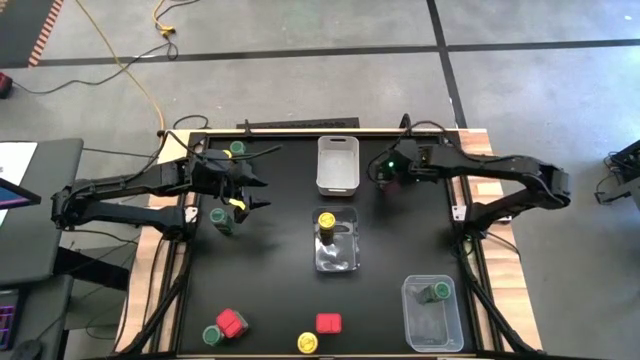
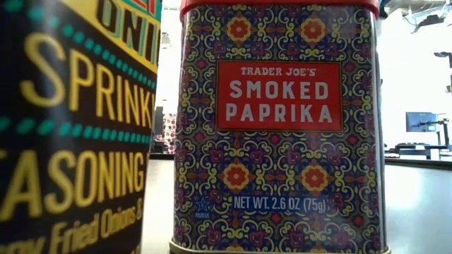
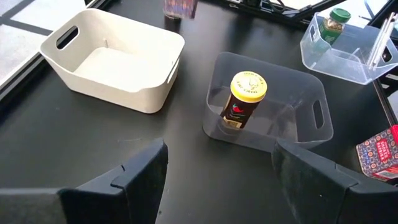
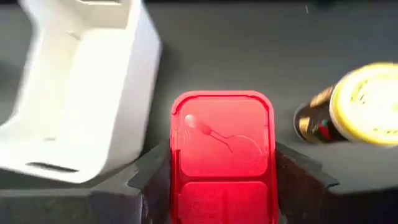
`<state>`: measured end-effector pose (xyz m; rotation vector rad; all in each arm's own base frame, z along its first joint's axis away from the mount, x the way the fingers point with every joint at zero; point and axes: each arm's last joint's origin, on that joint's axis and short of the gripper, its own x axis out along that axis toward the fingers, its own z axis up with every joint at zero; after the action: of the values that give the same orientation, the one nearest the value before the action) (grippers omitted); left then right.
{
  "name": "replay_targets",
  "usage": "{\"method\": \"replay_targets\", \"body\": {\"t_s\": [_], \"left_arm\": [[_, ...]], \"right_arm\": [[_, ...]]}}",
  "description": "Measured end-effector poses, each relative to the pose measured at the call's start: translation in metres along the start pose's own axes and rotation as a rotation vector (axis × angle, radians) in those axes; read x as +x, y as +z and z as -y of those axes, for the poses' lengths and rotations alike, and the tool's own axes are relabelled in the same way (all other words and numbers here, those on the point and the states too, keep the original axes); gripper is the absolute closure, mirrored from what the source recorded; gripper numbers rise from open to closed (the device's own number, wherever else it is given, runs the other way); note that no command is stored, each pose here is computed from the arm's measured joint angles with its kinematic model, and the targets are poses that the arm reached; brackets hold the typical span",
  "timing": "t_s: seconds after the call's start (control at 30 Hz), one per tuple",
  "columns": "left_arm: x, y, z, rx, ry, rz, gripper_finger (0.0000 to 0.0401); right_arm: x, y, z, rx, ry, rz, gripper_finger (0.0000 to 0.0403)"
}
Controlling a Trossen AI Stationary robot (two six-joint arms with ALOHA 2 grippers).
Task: Sort spices by type
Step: Put the top right red seasoning can into the white bin
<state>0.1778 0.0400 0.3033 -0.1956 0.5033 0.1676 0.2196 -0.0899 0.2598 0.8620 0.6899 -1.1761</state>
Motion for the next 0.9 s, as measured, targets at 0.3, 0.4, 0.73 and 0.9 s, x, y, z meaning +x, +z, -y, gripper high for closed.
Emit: {"method": "replay_targets", "body": {"t_s": [0.3,0.4,0.73,0.9], "left_arm": [[0.0,0.0,0.0,-0.005,0.0,0.0,0.0125],[0.0,0.0,0.0,-0.005,0.0,0.0,0.0125],[0.0,0.0,-0.001,-0.017,0.034,0.004,0.0125],[0.0,0.0,-0.001,-0.026,0.035,0.004,0.0125]], "right_arm": [[-0.048,0.058,-0.011,-0.218,0.112,0.174,0.0154],[-0.058,0.083,-0.013,-0.321,0.13,0.224,0.0154],[-0.035,0.153,-0.022,-0.586,0.319,0.158,0.0154],[-0.004,0.164,-0.043,-0.792,0.419,0.096,0.0154]]}}
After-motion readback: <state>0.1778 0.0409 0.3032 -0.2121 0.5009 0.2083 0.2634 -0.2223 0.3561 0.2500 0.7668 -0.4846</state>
